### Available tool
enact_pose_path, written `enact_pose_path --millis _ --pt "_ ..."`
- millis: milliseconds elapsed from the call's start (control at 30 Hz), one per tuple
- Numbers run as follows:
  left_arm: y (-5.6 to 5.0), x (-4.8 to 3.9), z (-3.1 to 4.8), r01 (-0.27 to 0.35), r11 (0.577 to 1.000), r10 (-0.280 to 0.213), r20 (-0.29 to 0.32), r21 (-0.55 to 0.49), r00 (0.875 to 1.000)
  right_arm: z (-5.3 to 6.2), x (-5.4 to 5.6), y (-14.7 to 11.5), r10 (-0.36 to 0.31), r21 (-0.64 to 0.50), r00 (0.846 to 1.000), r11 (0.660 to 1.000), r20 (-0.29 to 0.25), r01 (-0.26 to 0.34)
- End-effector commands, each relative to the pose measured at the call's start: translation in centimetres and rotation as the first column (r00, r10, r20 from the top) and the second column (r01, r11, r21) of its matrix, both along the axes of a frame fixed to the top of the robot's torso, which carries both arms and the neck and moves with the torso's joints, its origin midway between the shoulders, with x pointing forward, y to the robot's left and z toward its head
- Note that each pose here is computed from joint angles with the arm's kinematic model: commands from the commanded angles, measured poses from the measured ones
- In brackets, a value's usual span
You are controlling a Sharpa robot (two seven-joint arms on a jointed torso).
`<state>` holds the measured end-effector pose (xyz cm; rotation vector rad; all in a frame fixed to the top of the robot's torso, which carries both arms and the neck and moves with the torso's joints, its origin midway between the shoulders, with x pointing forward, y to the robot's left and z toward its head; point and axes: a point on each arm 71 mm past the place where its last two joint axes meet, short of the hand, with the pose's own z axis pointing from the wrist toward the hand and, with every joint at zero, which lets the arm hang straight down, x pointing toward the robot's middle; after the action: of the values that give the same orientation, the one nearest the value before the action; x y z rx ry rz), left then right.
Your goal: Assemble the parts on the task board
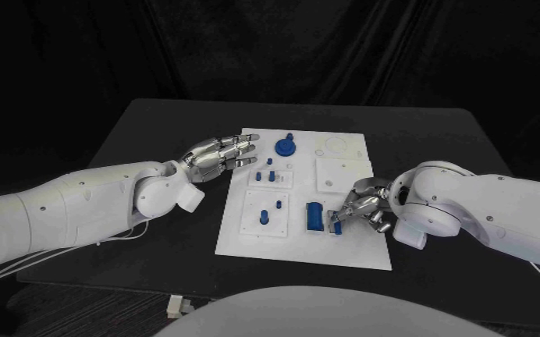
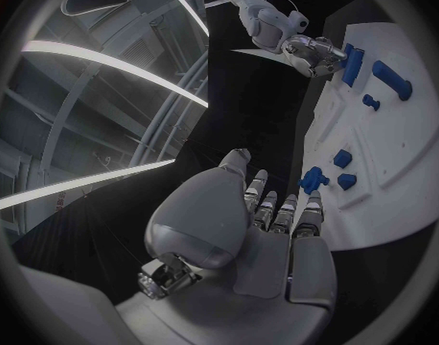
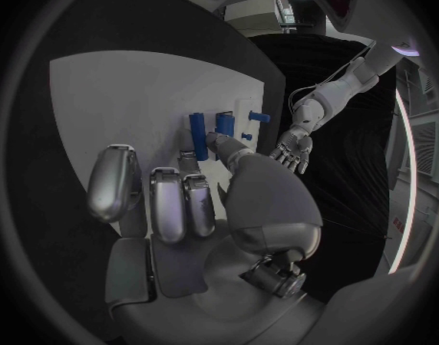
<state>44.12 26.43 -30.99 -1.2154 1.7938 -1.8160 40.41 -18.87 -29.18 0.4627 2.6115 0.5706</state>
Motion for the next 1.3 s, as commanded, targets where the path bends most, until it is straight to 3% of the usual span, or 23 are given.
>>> enact_pose_path --millis 33,1300 --pt "-0.16 -0.07 0.05 0.007 1.0 -0.007 0.002 -0.019 1.0 -0.11 -0.11 0.19 -0.001 -0.001 1.0 1.0 -0.008 0.001" --pt "-0.23 -0.09 -0.05 0.013 1.0 -0.014 -0.003 -0.019 1.0 -0.28 0.04 0.46 0.024 -0.023 1.0 0.999 -0.014 -0.024"
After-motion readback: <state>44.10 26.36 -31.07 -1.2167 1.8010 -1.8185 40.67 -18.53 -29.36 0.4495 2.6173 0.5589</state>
